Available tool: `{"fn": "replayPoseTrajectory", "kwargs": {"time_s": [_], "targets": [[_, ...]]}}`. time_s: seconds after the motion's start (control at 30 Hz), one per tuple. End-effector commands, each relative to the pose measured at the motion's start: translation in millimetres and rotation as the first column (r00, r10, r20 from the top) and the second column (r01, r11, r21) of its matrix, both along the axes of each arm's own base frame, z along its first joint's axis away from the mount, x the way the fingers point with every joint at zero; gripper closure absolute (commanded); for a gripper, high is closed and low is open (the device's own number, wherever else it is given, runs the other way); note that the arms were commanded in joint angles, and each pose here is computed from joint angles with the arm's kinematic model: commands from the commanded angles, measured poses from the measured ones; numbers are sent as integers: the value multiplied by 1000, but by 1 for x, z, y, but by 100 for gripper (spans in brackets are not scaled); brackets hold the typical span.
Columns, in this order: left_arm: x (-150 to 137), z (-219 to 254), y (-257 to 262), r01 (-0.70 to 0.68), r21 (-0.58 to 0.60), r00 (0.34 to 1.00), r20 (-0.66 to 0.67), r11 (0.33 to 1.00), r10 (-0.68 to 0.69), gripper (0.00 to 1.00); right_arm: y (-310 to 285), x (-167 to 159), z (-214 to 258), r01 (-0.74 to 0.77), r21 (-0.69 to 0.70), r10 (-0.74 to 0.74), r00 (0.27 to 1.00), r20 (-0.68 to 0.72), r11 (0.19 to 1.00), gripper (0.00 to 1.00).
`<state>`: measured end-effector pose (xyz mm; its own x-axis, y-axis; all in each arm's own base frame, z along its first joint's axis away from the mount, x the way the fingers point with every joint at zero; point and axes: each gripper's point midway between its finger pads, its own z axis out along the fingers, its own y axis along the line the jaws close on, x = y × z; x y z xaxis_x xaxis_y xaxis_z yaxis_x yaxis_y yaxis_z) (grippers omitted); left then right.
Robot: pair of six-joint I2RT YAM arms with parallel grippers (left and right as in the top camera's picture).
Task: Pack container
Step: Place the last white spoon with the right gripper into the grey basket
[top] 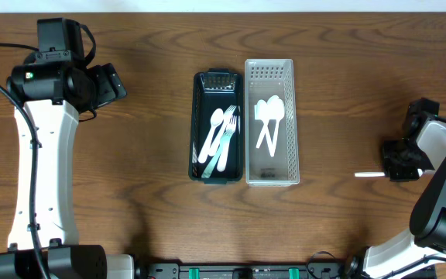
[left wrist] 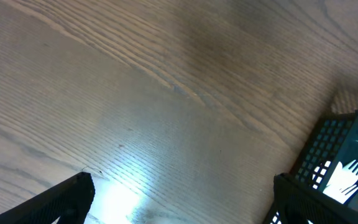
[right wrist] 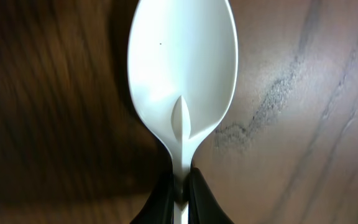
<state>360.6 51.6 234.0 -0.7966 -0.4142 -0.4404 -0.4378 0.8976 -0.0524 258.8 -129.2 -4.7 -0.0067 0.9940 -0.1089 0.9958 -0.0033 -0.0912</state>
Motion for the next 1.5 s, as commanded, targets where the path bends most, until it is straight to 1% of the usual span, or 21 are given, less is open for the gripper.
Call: {"fn": "replayPoseTrajectory", "kwargs": {"time_s": [0.0,0.1,0.2,0.23,0.3,0.33,0.43,0.53,0.6,0.7,0.77,0.87,1.03,1.1,1.2,1.27,1.33,1.37,1.4,1.43,1.47], "targets": [[-1,-5,1,-5,0,1000,-17,1000,5,6,6,6,7,-191,8,191,981,-34,982,99],[-1,-5,1,-5,0,1000,-17,1000,5,6,14,35,39,-337,-23,337,941,13,941,99],[-1,-5,1,-5,0,1000,-17,1000,5,6,33,75,83,-530,-91,537,839,90,843,99],[-1,-5,1,-5,0,1000,-17,1000,5,6,45,92,101,-606,-119,617,777,125,787,99],[-1,-5,1,-5,0,1000,-17,1000,5,6,80,123,136,-754,-170,771,600,213,634,99],[-1,-5,1,-5,0,1000,-17,1000,5,6,100,135,153,-806,-189,821,511,253,560,99],[-1,-6,1,-5,0,1000,-18,1000,5,6,152,150,195,-880,-240,891,329,313,410,99],[-1,-6,1,-5,0,1000,-19,1000,5,6,194,151,217,-910,-279,923,211,322,306,99],[-1,-6,1,-5,0,1000,-19,1000,5,6,221,148,221,-924,-297,937,144,318,243,99],[-1,-6,1,-5,0,1000,-19,1000,5,6,250,142,212,-942,-287,955,91,282,175,99],[-1,-6,1,-5,0,1000,-19,1000,5,6,269,139,195,-960,-251,963,58,263,127,99],[-1,-6,1,-5,0,1000,-19,1000,5,6,287,135,165,-981,-180,972,31,231,74,99],[-1,-6,1,-5,0,1000,-19,1000,5,6,302,131,112,-998,-58,983,19,184,30,99],[-1,-6,1,-5,0,1000,-19,1000,5,6,308,126,87,-1000,9,984,-2,175,-3,98],[-2,-6,1,-5,0,1000,-20,1000,5,6,313,118,60,-995,87,985,-28,170,-43,97],[-2,-6,1,-5,-1,1000,-22,1000,5,6,312,116,50,-993,112,987,-28,158,-46,97],[-2,-6,1,-5,-1,1000,-24,1000,5,6,312,118,50,-992,100,986,-54,155,-70,90],[-2,-6,1,-5,-1,1000,-24,1000,5,6,312,121,52,-992,86,985,-73,158,-88,80],[-2,-6,1,-5,-1,1000,-22,1000,5,6,314,124,55,-992,70,982,-95,163,-108,73],[-2,-6,1,-5,0,1000,-22,1000,5,6,315,127,58,-991,58,980,-113,165,-124,69],[-2,-6,1,-5,0,1000,-22,1000,5,6,316,130,64,-989,42,977,-130,169,-139,67]]}}
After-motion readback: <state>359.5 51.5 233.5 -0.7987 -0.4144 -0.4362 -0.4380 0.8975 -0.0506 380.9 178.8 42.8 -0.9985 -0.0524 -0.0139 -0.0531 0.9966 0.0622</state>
